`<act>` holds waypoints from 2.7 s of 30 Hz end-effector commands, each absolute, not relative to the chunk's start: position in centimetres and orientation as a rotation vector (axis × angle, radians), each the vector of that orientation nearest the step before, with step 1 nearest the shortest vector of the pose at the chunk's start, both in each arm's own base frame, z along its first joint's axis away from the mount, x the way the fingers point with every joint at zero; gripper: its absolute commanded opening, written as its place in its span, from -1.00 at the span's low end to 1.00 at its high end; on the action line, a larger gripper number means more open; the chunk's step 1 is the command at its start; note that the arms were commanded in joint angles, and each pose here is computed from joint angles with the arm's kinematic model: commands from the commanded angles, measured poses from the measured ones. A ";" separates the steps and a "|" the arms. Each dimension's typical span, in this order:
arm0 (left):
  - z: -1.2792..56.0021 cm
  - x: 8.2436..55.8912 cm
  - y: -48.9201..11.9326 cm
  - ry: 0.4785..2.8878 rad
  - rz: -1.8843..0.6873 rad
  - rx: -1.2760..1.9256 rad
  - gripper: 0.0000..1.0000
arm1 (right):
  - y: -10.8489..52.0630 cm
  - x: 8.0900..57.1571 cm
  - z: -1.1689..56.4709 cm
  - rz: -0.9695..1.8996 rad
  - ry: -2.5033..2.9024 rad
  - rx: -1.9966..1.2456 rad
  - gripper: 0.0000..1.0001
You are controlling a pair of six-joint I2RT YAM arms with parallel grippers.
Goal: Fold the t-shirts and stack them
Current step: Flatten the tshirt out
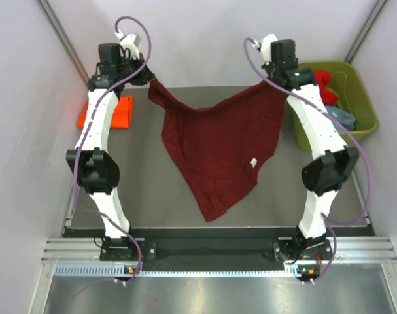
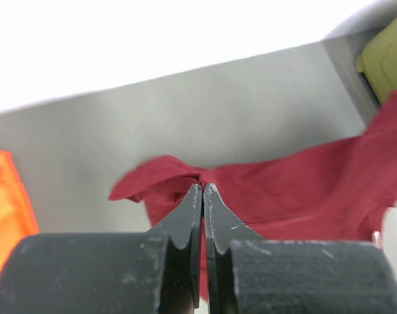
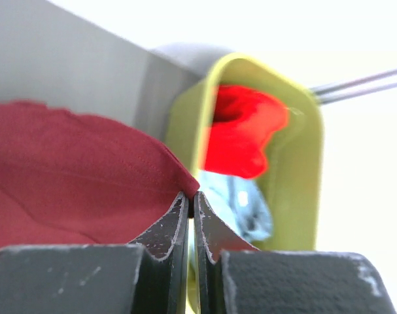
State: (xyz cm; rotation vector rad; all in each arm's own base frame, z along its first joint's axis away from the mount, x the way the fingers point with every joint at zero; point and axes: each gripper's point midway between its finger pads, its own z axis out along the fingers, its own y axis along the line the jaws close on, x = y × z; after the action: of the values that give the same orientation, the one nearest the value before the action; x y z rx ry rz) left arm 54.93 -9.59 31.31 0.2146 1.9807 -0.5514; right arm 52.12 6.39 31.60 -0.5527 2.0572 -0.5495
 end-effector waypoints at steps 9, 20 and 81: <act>42.6 45.1 -7.3 1.796 -0.327 0.333 -1.00 | 0.6 39.8 49.2 -0.602 1.702 -0.278 -1.00; 53.4 34.4 -6.4 1.547 -0.240 0.325 -1.00 | -2.1 28.1 56.7 -0.491 1.482 -0.159 -1.00; 18.2 69.6 -0.9 1.869 0.171 0.502 -1.00 | 6.5 69.9 22.3 -0.585 1.760 -0.591 -1.00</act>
State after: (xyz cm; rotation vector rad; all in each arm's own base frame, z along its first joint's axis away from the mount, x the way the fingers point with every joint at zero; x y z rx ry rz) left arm 67.26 -2.48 12.92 0.5364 2.0310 0.0427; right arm 68.12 6.22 17.82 -0.6546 1.9215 -0.5442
